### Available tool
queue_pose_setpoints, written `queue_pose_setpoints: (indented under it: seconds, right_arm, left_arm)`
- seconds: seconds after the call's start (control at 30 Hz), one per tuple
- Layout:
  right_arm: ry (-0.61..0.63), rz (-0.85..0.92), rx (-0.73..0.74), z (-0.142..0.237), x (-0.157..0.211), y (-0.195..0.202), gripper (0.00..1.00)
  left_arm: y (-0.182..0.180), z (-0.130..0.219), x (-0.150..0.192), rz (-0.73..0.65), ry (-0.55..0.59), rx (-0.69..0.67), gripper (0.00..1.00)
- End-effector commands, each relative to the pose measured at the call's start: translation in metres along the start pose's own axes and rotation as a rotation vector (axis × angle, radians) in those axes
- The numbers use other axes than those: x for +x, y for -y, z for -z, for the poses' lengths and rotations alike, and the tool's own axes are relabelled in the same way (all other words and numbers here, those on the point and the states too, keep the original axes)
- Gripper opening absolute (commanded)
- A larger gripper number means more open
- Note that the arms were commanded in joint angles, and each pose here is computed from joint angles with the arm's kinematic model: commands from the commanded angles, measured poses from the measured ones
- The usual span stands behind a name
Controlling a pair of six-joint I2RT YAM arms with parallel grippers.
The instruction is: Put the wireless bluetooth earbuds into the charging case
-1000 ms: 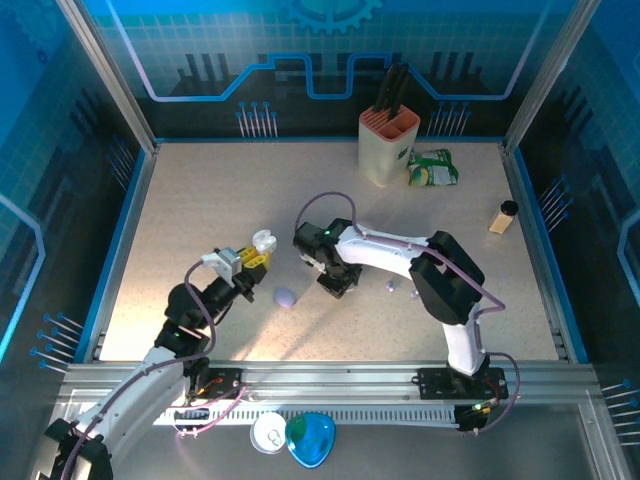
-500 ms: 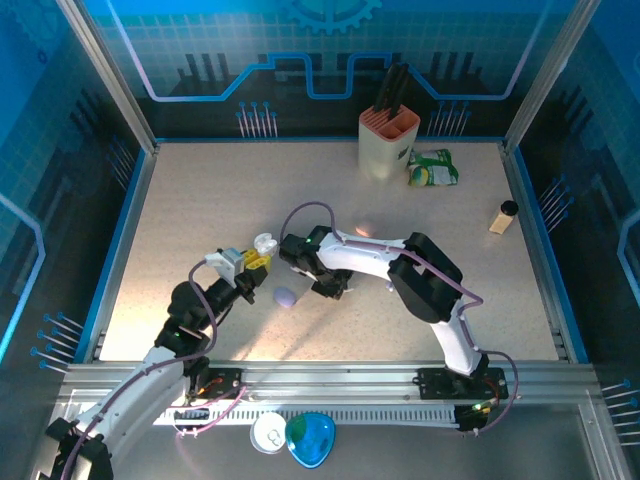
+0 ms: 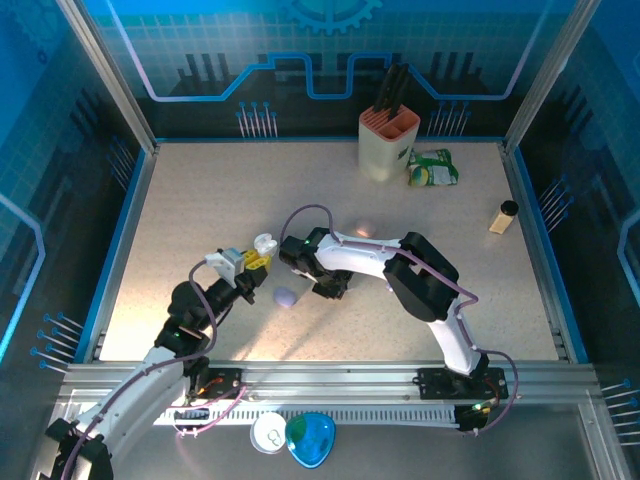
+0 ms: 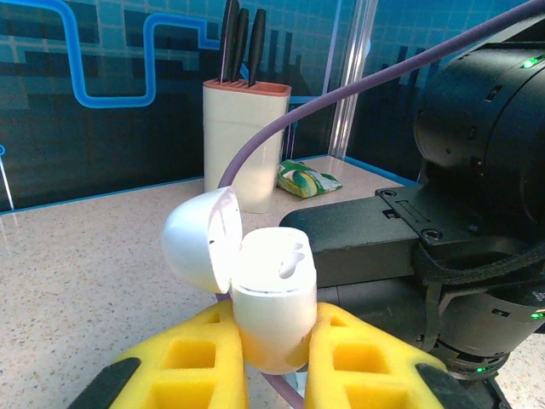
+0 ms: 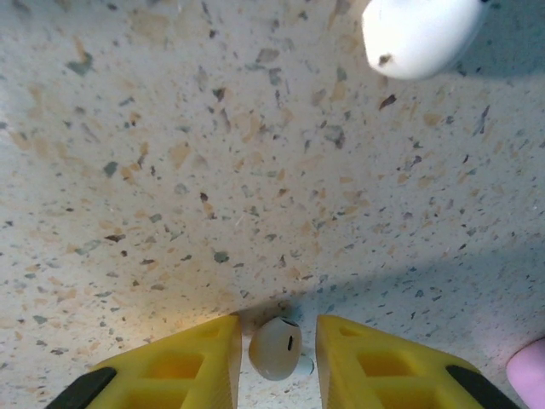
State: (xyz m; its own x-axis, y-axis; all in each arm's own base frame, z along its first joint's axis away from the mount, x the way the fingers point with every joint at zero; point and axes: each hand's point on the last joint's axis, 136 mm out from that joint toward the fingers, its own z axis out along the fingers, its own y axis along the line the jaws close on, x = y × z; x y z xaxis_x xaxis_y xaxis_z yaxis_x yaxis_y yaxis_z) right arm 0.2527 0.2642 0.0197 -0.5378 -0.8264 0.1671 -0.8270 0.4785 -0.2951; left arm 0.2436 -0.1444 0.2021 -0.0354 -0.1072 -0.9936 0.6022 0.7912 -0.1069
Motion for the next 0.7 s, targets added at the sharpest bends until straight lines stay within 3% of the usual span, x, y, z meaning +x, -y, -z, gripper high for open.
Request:
queue_pose_setpoints:
  seconds: [0.0,0.33,0.67]
  right_arm:
    - [-0.067,0.012,0.0,-0.011,0.014,0.003,0.29]
    - [-0.063,-0.011,-0.015,-0.014,0.014,0.004,0.16]
    - [0.029,-0.126,-0.082,0.001,0.013,0.016,0.17]
  left_arm:
    - [-0.005,0.002,0.0,0.005,0.01,-0.024,0.0]
    - [-0.005,0.002,0.0,0.006,0.007,-0.021,0.0]
    - [-0.004,0.002,-0.001,0.005,0.009,-0.018,0.0]
